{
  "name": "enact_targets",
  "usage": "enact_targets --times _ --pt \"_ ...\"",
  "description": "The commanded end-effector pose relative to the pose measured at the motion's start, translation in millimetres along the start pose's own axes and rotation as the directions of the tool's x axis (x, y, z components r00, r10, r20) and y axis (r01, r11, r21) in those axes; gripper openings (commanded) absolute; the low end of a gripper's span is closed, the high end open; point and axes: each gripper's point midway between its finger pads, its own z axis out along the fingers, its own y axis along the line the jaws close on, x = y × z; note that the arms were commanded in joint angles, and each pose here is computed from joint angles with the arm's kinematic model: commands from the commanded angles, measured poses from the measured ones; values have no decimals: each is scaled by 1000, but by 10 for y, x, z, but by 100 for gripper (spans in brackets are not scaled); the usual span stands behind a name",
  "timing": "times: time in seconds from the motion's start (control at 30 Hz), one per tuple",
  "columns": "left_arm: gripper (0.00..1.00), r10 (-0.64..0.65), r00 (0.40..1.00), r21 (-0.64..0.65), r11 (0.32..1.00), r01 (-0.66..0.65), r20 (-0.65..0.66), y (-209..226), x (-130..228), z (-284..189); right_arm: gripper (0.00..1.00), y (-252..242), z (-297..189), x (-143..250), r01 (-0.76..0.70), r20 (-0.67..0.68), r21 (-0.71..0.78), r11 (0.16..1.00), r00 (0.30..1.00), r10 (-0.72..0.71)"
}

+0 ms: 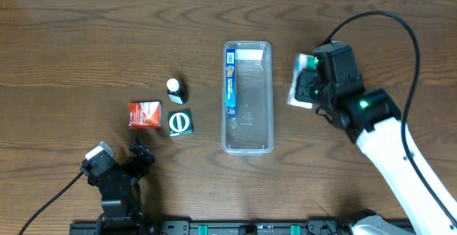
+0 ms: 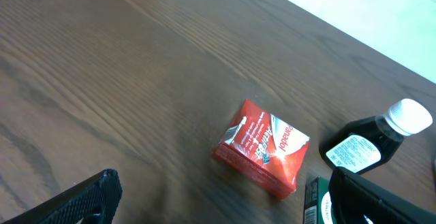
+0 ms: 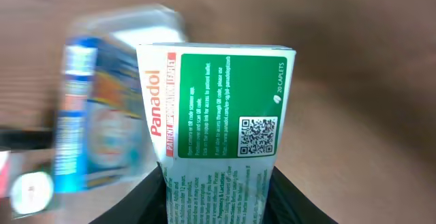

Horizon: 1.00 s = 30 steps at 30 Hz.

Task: Pack container
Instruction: 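Carry the white Panadol box into the container beside the blue box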

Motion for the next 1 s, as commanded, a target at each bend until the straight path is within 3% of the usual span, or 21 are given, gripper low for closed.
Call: enact_targets --times 0.0,0.2,0.47,0.53,0.6,0.7,0.8,0.97 --pt "98 15 1000 -17 1000 -15 -8 47 56 28 39 329 88 111 79 -10 -62 995 997 -80" --pt "98 15 1000 -17 1000 -15 -8 47 56 28 39 749 610 221 124 -7 -121 985 992 -126" --pt "98 15 1000 -17 1000 -15 -8 47 56 28 42 667 1316 449 115 -75 -74 991 990 -121" --pt "98 15 1000 -17 1000 -15 -8 47 56 28 46 639 1400 476 113 -82 -67 991 990 -118" --pt "98 15 1000 -17 1000 -15 -8 47 56 28 57 643 1483 489 115 -80 -71 991 989 -121" --pt "98 15 1000 -17 1000 -15 -8 47 56 28 67 675 1550 414 197 -33 -78 977 979 -200" --pt "98 15 1000 -17 1000 -15 -8 47 56 28 71 712 1529 272 241 27 -77 968 971 -239" --pt "98 15 1000 -17 1000 -15 -8 47 56 28 67 790 1388 225 254 41 -109 961 967 -251"
